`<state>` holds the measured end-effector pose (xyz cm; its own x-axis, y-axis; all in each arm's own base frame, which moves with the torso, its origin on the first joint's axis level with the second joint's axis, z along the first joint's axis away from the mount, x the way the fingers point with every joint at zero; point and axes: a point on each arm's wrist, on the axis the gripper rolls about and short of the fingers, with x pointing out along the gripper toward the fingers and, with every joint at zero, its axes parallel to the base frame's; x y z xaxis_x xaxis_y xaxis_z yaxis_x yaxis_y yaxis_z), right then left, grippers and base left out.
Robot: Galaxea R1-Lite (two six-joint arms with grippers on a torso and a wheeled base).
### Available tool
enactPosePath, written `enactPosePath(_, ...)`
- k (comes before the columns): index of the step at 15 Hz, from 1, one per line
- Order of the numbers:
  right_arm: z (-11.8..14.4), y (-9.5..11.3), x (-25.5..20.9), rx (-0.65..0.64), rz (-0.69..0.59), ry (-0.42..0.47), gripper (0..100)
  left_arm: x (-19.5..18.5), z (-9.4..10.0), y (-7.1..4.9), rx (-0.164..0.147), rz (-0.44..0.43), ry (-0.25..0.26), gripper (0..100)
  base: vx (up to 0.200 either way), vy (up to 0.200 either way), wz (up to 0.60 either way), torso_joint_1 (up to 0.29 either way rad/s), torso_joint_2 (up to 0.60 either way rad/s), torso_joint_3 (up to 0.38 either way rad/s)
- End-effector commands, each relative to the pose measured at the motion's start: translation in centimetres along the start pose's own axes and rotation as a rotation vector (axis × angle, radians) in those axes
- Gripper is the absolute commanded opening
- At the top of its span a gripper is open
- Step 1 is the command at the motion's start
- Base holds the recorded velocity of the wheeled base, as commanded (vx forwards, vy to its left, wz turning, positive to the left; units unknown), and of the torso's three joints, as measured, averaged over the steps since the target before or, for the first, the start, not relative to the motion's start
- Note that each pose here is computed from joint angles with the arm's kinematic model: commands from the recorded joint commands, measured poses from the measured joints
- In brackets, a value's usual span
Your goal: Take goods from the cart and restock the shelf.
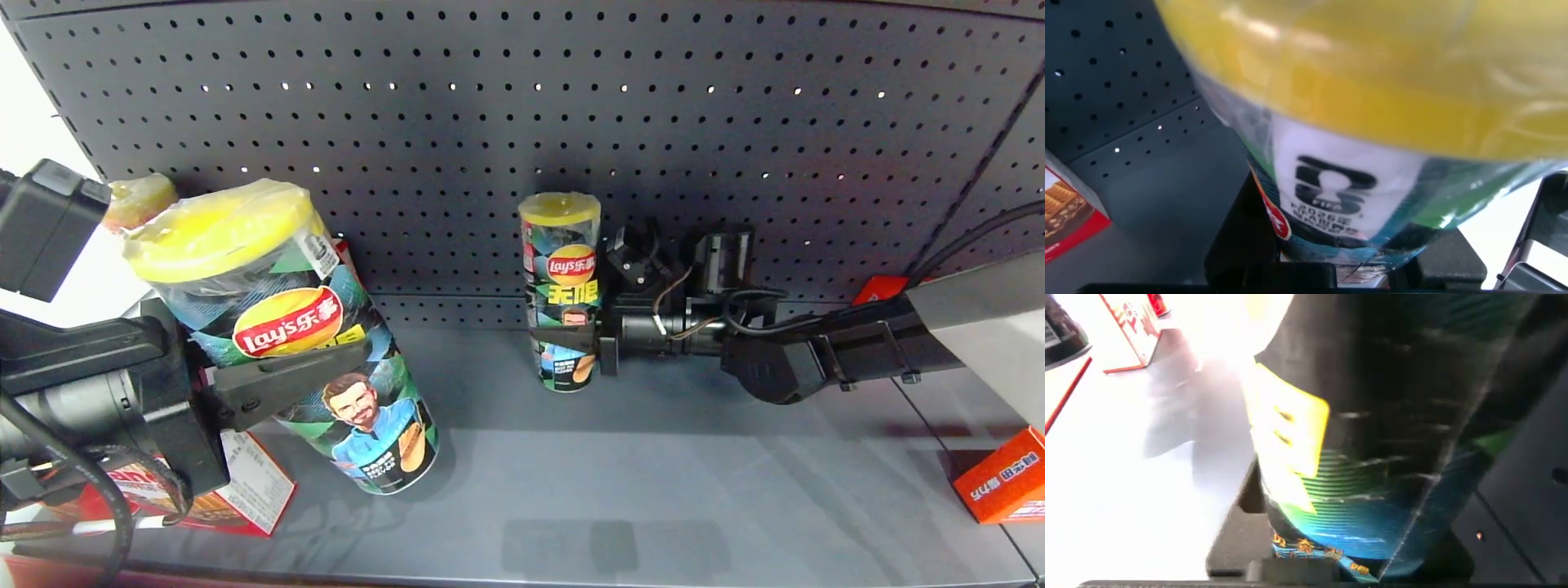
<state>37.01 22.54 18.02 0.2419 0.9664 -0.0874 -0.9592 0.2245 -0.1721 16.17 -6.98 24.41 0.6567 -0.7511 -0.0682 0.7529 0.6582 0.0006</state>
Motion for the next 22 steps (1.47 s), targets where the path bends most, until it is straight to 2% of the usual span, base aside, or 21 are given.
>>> enactPosePath(1, 1.3, 0.7, -0.9, -0.013, -0.014, -0.008, 0, 0.0, -0.2, 0.0, -0.002, -0.002, 0.003, 0, 0.000, 0.000, 0.00, 0.000, 0.00, 0.000)
enactPosePath(5, 3.1, 2.4, -2.9, -0.019, -0.044, -0.007, 0, -0.1, -0.2, -0.1, -0.001, -0.006, 0.001, 0, 0.000, 0.000, 0.00, 0.000, 0.00, 0.000)
enactPosePath(8, 4.9, 3.7, -4.5, -0.058, -0.144, -0.029, 0, -0.1, -0.2, -0.2, -0.001, -0.010, 0.003, 0, 0.000, 0.000, 0.00, 0.000, 0.00, 0.000)
enactPosePath(10, 5.3, 5.3, -5.2, -0.056, -0.147, -0.037, 0, -0.1, -0.2, -0.2, -0.002, -0.008, 0.003, 0, 0.000, 0.000, 0.00, 0.000, 0.00, 0.000)
enactPosePath(12, 5.4, 8.3, -5.9, -0.036, -0.157, -0.045, 0, -0.2, -0.1, -0.1, -0.001, -0.006, 0.001, 0, 0.000, 0.000, 0.00, 0.000, 0.00, 0.000)
enactPosePath(13, 5.1, 9.1, -6.0, -0.032, -0.164, -0.046, 0, -0.2, -0.1, -0.1, -0.001, -0.006, 0.001, 0, 0.000, 0.000, 0.00, 0.000, 0.00, 0.000)
enactPosePath(14, 4.3, 11.2, -6.0, -0.017, -0.177, -0.058, 0, -0.2, -0.1, -0.1, -0.001, -0.005, 0.001, 0, 0.000, 0.000, 0.00, 0.000, 0.00, 0.000)
enactPosePath(17, 2.1, 15.0, -5.8, 0.010, -0.198, -0.076, 0, -0.2, -0.1, -0.1, 0.001, -0.002, 0.001, 0, 0.000, 0.000, 0.00, 0.000, 0.00, 0.000)
enactPosePath(22, -1.3, 16.9, -6.7, 0.028, -0.196, -0.050, 0, -0.1, -0.2, -0.1, -0.001, -0.002, 0.004, 0, 0.000, 0.000, 0.00, 0.000, 0.00, 0.000)
